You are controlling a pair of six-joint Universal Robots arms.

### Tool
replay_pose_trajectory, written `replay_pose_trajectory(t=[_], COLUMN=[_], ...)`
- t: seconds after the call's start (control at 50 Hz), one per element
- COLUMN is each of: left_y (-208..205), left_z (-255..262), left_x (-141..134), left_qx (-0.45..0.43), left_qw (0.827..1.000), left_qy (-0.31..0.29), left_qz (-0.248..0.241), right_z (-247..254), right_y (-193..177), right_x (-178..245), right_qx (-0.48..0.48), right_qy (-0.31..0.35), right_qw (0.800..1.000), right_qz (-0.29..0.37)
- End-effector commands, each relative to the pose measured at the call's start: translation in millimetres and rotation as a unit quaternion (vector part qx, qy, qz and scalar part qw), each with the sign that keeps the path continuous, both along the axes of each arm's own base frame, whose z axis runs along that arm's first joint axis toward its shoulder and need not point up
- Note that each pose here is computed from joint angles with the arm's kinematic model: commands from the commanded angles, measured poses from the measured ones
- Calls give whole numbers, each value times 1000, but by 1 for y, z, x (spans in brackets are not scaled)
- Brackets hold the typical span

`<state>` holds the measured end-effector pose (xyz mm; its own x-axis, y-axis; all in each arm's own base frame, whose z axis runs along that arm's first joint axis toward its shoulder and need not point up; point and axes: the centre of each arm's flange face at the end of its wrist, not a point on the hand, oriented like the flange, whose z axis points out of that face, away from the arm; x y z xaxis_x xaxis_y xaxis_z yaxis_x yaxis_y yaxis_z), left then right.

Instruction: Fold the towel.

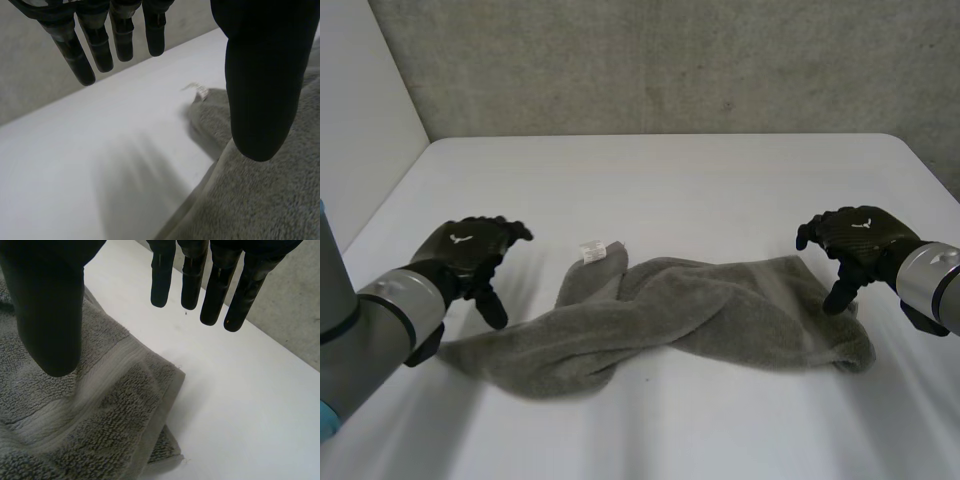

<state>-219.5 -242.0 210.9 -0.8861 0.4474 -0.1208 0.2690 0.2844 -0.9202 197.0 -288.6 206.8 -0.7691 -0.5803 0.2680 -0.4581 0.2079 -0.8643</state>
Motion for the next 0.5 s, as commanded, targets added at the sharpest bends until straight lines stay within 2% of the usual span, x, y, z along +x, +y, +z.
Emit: replay_pose_trajectory(t=[0.02,0.24,0.5], left_y=[-9,-21,-26], left_z=[-20,-51,-73], left_x=[27,46,46], left_qx=[85,161,194], left_qw=[995,983,976], left_qy=[0,-14,-22], left_qz=[59,92,93], right_z=[-9,-12,-19], right_y=[4,5,9], right_x=[1,1,1], right_qx=[13,16,21], right_qy=[3,4,8], right_qw=[1000,1000,1000], right_qz=[3,3,5])
